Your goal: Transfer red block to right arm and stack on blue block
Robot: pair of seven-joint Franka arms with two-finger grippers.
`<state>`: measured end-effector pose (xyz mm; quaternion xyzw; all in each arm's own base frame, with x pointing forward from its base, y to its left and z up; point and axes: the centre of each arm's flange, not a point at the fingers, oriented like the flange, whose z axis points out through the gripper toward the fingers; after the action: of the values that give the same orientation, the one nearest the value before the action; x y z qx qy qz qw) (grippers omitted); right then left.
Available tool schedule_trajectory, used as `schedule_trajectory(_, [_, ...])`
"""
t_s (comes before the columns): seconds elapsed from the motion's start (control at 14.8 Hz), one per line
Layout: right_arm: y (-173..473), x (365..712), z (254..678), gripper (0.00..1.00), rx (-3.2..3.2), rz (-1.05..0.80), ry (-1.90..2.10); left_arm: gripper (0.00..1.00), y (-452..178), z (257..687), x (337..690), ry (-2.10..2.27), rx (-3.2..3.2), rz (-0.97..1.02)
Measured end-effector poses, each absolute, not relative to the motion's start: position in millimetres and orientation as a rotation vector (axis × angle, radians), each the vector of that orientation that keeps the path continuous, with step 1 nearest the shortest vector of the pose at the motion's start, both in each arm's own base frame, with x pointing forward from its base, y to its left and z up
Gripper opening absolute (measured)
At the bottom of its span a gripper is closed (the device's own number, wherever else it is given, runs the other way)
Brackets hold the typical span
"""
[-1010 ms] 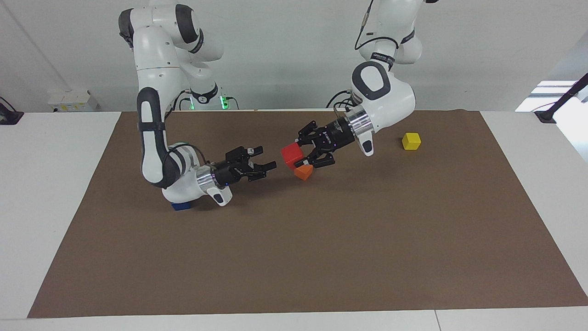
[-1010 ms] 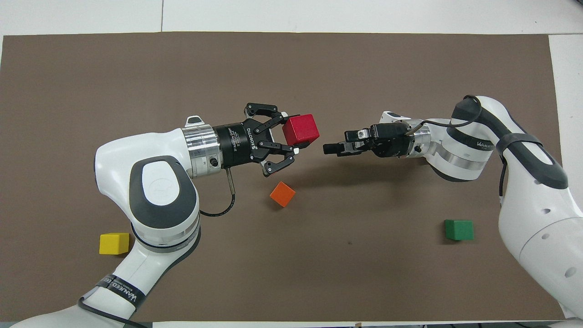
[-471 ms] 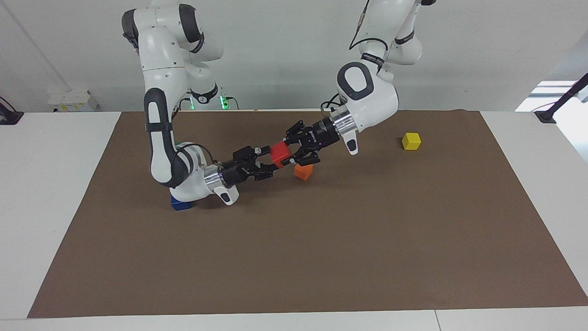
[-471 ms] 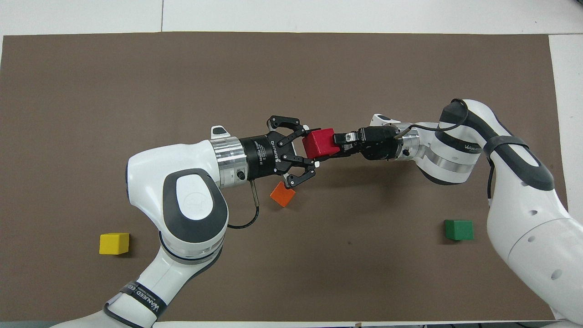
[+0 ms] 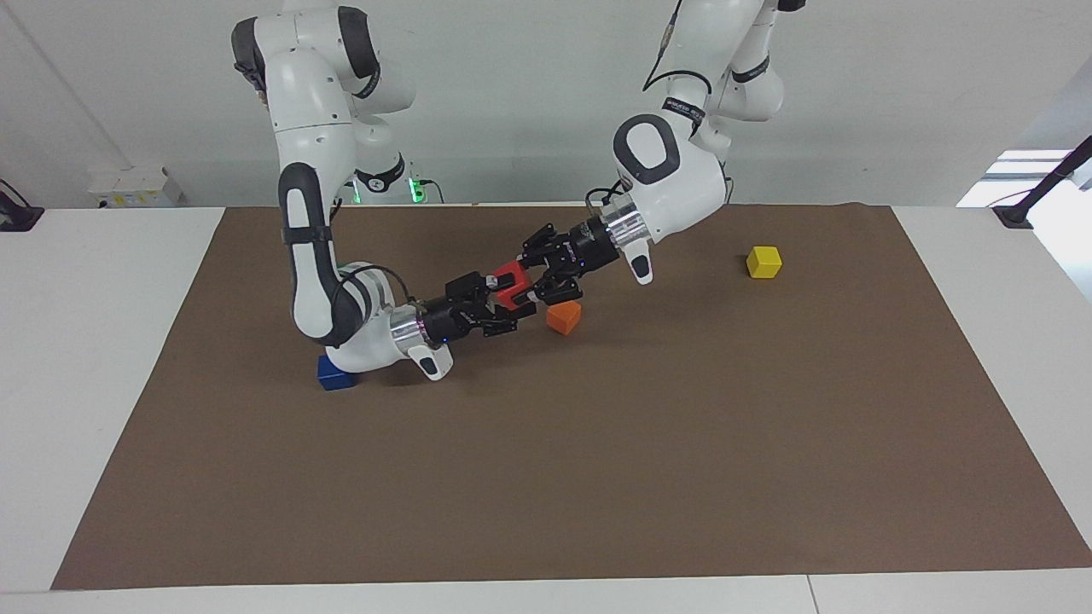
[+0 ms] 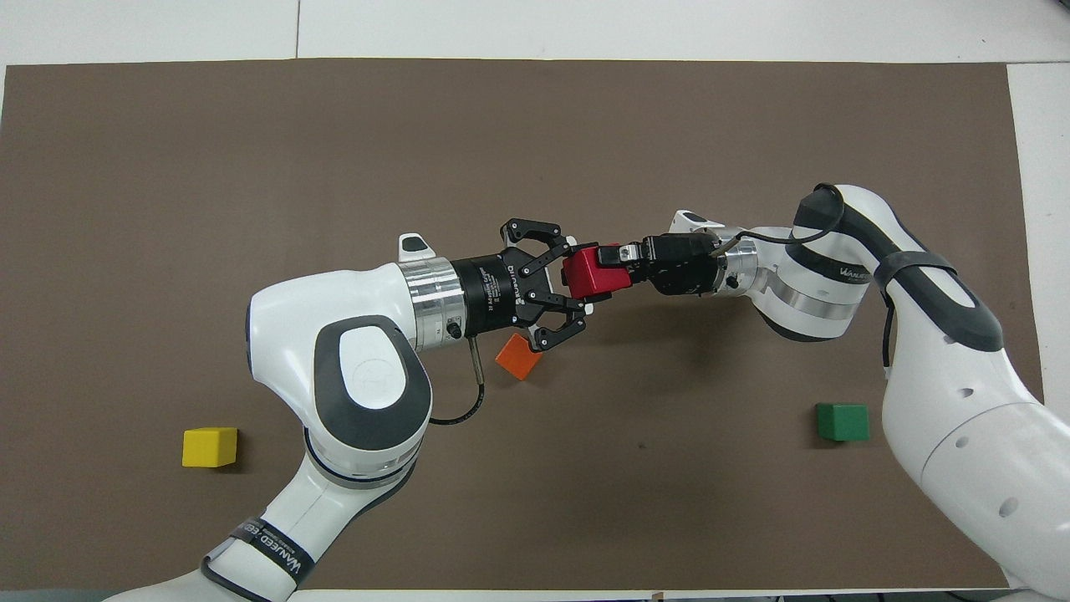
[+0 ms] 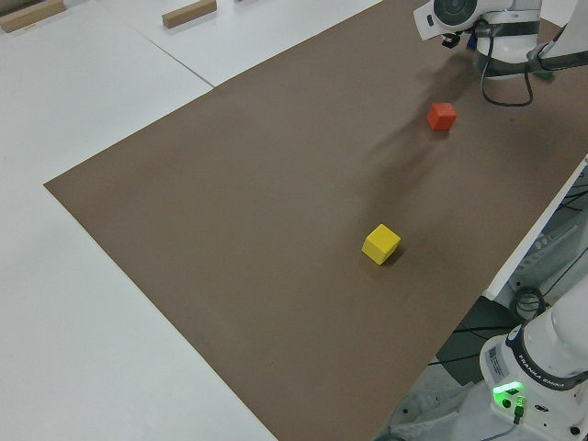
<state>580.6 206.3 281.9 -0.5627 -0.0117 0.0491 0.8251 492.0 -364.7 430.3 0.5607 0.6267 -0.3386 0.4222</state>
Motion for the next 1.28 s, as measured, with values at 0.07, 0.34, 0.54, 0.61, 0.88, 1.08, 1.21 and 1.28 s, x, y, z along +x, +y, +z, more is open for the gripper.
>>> schedule_trajectory(0.07, [206.3, 580.6, 281.9, 1.0, -1.196, 0.104, -0.025, 0.54, -364.4, 429.7, 492.3, 1.555, 1.414, -0.852])
schedule_trajectory(0.34, [205.4, 581.5, 283.0, 0.82, -1.193, 0.099, -0.023, 0.54, -359.1, 426.6, 496.0, 1.548, 1.421, -0.846])
schedule_trajectory(0.54, [202.3, 583.6, 286.1, 0.55, -1.19, 0.087, -0.021, 0.54, -355.1, 423.0, 498.5, 1.554, 1.417, -0.852])
schedule_trajectory(0.61, [202.5, 583.5, 286.1, 0.55, -1.19, 0.088, -0.021, 0.54, -354.7, 422.9, 498.7, 1.553, 1.417, -0.854])
schedule_trajectory(0.88, [202.4, 583.3, 285.9, 0.55, -1.19, 0.088, -0.021, 0.54, -354.7, 422.5, 498.8, 1.552, 1.418, -0.856])
schedule_trajectory(1.08, [202.3, 583.2, 285.8, 0.55, -1.191, 0.088, -0.02, 0.54, -354.8, 422.5, 498.8, 1.552, 1.418, -0.856])
schedule_trajectory(1.21, [202.2, 583.4, 286.5, 0.55, -1.192, 0.086, -0.02, 0.54, -354.7, 422.7, 498.9, 1.552, 1.417, -0.856])
schedule_trajectory(1.28, [202.1, 583.5, 287.4, 0.55, -1.194, 0.085, -0.02, 0.55, -354.7, 423.2, 499.2, 1.551, 1.417, -0.856])
